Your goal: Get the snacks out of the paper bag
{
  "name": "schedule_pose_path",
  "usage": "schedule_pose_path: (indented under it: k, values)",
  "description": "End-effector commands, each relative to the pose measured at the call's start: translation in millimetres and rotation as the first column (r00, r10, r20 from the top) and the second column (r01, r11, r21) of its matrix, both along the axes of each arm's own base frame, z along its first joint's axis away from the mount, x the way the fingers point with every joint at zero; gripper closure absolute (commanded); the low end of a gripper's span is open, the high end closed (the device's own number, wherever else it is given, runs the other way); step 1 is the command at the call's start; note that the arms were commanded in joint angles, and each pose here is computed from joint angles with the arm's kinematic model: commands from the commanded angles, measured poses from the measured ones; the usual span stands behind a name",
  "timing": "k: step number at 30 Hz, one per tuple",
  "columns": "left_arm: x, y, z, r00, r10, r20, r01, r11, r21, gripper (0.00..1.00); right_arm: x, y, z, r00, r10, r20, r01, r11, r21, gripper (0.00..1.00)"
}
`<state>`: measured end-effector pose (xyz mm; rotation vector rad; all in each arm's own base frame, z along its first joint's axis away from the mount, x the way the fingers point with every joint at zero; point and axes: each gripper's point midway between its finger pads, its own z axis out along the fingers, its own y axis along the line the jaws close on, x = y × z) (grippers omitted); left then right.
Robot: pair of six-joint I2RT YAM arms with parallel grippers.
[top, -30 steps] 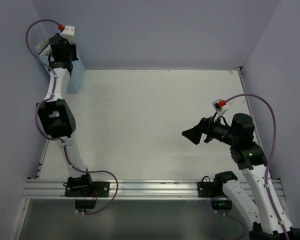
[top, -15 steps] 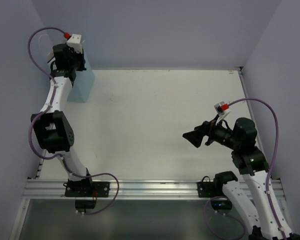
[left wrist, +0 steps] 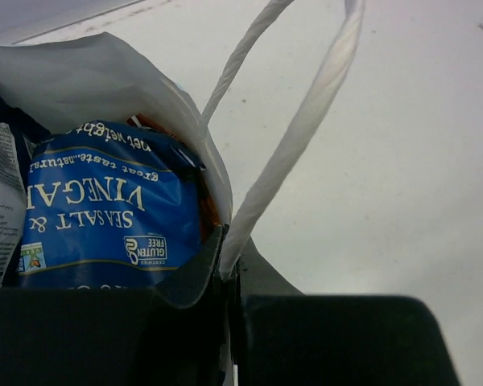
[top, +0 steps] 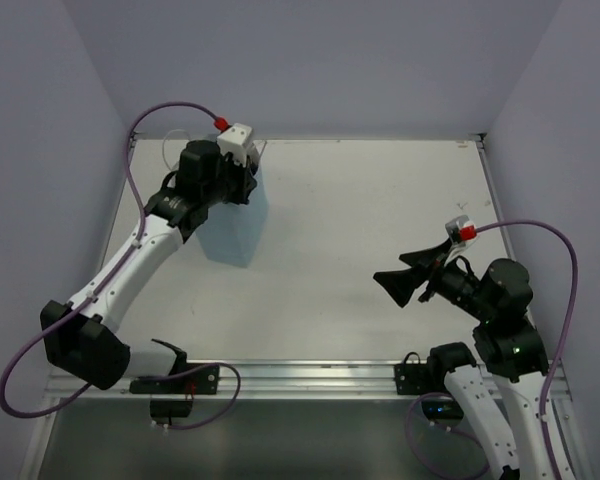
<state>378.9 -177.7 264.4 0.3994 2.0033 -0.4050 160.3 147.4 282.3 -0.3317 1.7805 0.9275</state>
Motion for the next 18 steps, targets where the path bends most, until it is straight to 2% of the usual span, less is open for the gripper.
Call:
schedule_pose_path:
  k: [1, 2, 3, 6, 9, 12, 14, 16, 17, 18]
  values:
    - [-25, -10, 25, 0.999, 0.034, 0.022, -0.032, 0.996, -0.086, 0.95, 0, -7, 10, 0.998, -0.037, 0.059, 0.038, 0.999, -0.018, 0.01]
    - [-31, -16, 26, 1.0, 0.011, 0.019, -0.009, 0.995, -0.097, 0.91, -2, -7, 11, 0.997, -0.037, 0.069, 0.038, 0.999, -0.017, 0.01]
    - [-37, -20, 33, 1.0, -0.008, 0.029, 0.011, 0.994, -0.11, 0.74, -3, -7, 12, 0.997, -0.036, 0.075, 0.037, 0.999, -0.014, 0.01]
    - [-44, -20, 57, 0.999, -0.017, 0.048, 0.023, 0.992, -0.124, 0.34, -6, -8, 15, 0.996, -0.035, 0.088, 0.036, 0.999, -0.008, 0.01]
    - [-50, -19, 90, 0.995, -0.023, 0.095, 0.037, 0.988, -0.151, 0.09, -8, -10, 19, 0.994, -0.043, 0.103, 0.045, 0.999, -0.018, 0.01]
    - [-61, -18, 109, 0.993, -0.042, 0.114, 0.061, 0.983, -0.171, 0.0, -9, -13, 24, 0.991, -0.054, 0.121, 0.058, 0.998, -0.027, 0.01]
    - [-66, -4, 119, 0.994, 0.006, 0.112, 0.011, 0.988, -0.151, 0.0, -12, -14, 28, 0.99, -0.055, 0.131, 0.06, 0.998, -0.03, 0.01]
    - [-65, 30, 129, 0.974, 0.167, 0.152, -0.15, 0.982, -0.115, 0.0, -14, -14, 29, 0.989, -0.054, 0.136, 0.059, 0.998, -0.033, 0.01]
    - [-65, 57, 131, 0.945, 0.277, 0.177, -0.268, 0.961, -0.071, 0.03, -15, -14, 29, 0.989, -0.053, 0.14, 0.058, 0.998, -0.033, 0.01]
    - [-63, 71, 128, 0.925, 0.331, 0.185, -0.329, 0.944, -0.043, 0.04, -15, -14, 28, 0.989, -0.053, 0.137, 0.058, 0.998, -0.034, 0.01]
